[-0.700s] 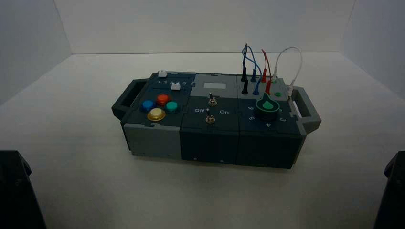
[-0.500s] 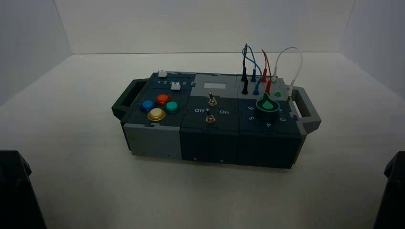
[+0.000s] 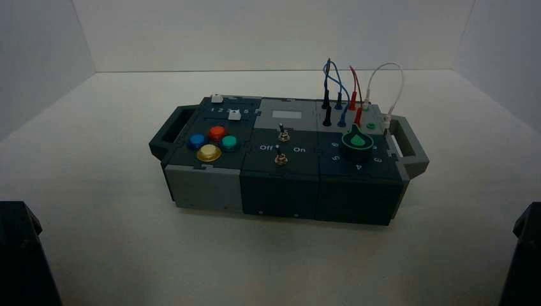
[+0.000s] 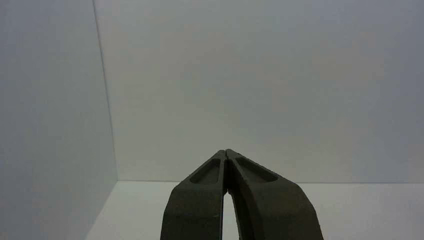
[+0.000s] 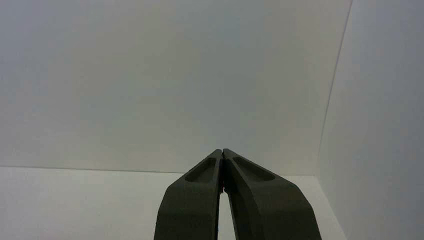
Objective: Flip the top switch on with the left gripper.
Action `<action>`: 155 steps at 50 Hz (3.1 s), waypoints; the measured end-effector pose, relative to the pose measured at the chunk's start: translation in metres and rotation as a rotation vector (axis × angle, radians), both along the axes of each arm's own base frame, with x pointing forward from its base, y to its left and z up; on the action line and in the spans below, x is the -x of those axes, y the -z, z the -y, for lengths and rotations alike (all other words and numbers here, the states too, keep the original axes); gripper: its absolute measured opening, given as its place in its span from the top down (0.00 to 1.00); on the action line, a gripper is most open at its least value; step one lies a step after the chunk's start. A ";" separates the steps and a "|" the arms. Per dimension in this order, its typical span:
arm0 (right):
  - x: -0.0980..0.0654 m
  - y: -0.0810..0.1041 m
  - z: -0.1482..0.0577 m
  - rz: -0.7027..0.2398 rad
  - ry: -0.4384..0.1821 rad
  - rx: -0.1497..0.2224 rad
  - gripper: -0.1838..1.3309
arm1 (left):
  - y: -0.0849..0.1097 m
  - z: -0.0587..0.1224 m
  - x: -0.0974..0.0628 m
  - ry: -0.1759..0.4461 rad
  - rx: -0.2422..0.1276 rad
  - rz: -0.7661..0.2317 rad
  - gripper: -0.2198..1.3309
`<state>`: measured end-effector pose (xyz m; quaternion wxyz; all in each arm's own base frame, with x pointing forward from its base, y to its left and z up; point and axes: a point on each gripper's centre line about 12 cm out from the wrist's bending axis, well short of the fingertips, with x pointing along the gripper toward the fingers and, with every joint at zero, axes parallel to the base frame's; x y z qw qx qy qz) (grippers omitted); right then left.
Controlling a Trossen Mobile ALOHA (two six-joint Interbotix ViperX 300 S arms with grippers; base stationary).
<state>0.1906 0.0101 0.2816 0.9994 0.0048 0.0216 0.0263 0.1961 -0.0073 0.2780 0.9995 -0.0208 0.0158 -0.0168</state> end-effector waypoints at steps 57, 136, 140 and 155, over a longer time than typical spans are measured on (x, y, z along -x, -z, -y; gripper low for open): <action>0.011 -0.017 -0.028 -0.677 -0.149 -0.068 0.98 | -0.019 0.107 -0.001 0.491 -0.147 -0.587 0.97; 0.002 0.045 -0.053 -1.194 -0.328 0.063 0.97 | 0.009 0.171 0.010 0.705 -0.025 -1.064 0.97; 0.001 0.048 -0.053 -1.204 -0.299 0.029 0.97 | 0.009 0.171 0.009 0.697 -0.011 -1.055 0.97; -0.005 0.075 -0.052 -1.310 -0.216 -0.023 0.97 | 0.009 0.173 0.006 0.690 0.000 -1.042 0.96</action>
